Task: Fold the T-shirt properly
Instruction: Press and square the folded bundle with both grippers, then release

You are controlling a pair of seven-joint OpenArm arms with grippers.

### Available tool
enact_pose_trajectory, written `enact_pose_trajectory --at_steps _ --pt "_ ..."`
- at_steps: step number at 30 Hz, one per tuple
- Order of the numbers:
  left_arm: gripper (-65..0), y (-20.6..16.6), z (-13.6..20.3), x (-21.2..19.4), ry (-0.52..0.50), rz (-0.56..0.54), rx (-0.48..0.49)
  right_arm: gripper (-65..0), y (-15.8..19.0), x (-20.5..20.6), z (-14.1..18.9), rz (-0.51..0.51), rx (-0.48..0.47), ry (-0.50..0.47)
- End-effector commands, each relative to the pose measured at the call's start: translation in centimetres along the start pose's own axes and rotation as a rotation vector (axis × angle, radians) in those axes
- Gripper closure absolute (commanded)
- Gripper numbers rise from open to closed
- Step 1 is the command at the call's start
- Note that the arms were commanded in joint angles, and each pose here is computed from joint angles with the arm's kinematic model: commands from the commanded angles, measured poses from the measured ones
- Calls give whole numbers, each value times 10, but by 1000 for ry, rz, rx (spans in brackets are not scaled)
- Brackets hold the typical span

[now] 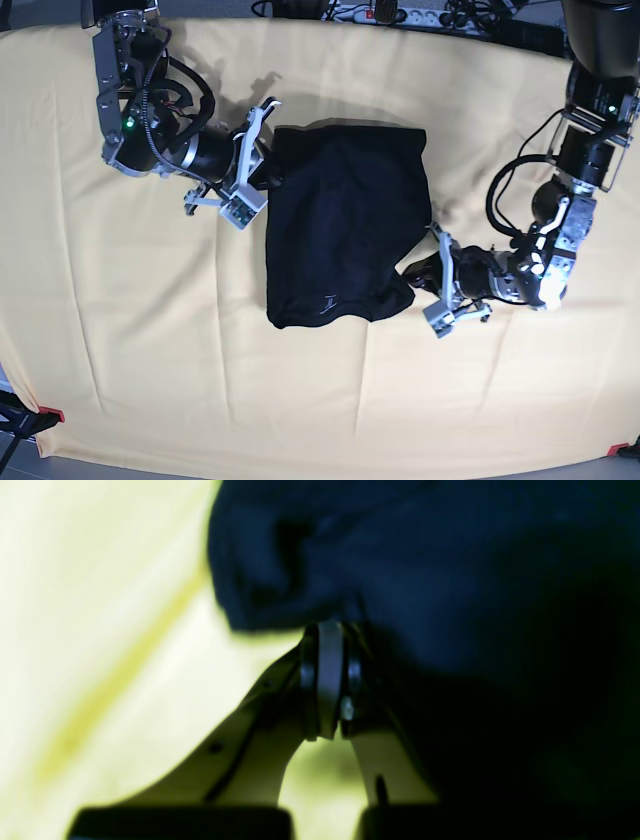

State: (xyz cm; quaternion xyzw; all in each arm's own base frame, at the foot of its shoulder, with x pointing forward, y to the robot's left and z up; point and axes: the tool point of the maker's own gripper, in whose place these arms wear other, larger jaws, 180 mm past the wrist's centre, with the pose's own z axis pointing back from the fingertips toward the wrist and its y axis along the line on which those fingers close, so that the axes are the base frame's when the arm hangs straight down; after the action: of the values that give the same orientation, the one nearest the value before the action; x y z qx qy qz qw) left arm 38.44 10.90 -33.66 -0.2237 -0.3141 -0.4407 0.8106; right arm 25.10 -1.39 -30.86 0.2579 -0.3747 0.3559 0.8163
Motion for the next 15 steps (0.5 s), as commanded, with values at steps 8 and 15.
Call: enact_pose_trajectory --at_steps 8,15 --pt "0 -11 62 27 -170 148 -108 0 -32 50 68 -64 -27 -301" --pt "0 -39 94 22 -266 164 -119 0 -39 33 119 -203 -8 -392"
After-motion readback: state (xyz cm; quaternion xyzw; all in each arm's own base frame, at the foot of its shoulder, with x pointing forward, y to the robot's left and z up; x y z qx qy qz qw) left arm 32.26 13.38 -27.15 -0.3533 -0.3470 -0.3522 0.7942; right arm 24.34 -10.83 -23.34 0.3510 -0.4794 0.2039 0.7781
